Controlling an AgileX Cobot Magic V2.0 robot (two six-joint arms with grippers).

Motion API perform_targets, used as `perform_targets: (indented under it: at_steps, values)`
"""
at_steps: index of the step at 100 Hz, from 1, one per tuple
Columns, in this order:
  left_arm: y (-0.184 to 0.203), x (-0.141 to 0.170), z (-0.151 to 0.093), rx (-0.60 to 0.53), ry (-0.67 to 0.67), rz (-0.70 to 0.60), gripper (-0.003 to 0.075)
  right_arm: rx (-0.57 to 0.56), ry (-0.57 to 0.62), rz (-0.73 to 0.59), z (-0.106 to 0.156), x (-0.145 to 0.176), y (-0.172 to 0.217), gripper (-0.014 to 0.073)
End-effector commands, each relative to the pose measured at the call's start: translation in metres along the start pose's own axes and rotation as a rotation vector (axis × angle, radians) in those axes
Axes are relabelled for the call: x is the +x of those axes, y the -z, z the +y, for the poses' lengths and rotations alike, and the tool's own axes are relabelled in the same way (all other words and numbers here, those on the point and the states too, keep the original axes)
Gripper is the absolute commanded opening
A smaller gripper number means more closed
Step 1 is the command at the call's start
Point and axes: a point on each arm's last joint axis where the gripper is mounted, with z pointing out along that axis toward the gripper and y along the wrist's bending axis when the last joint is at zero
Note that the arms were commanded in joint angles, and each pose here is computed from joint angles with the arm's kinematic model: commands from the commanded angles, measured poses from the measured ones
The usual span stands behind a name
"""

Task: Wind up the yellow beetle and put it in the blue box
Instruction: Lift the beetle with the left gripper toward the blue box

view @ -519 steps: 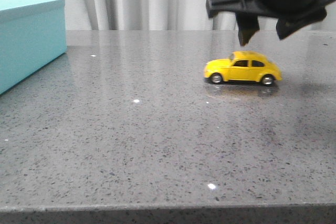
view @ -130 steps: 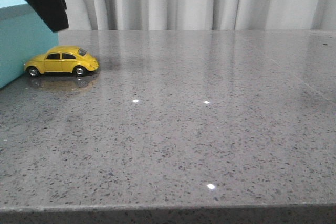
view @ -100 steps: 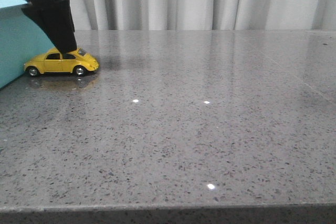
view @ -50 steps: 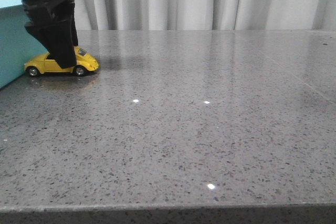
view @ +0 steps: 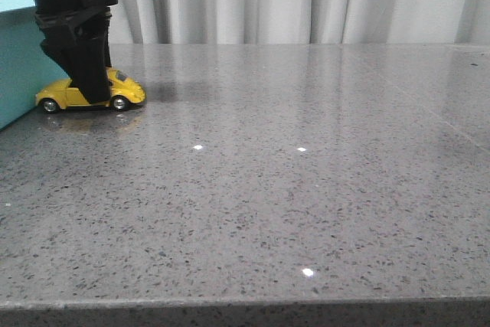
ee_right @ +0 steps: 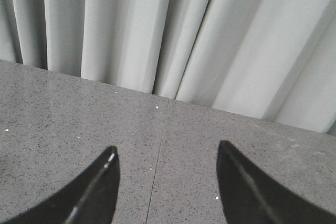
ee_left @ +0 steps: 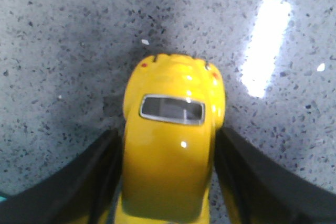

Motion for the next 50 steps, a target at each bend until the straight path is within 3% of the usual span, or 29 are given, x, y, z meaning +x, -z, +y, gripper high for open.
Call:
perform_targets:
  at_steps: [1, 22, 50]
  values:
    - [0.028, -0.008, -0.002, -0.070, -0.011, -0.065, 0.0253, 0.009, 0.029, -0.074, -0.006, -0.014, 0.007, 0.0419]
    - [0.038, -0.016, -0.006, -0.050, 0.019, -0.164, 0.0218, 0.009, 0.029, -0.074, -0.006, -0.014, 0.007, 0.0419]
    - [0.106, -0.035, -0.017, -0.096, 0.016, -0.393, 0.0176, 0.009, 0.028, -0.074, -0.006, -0.014, 0.007, 0.0419]
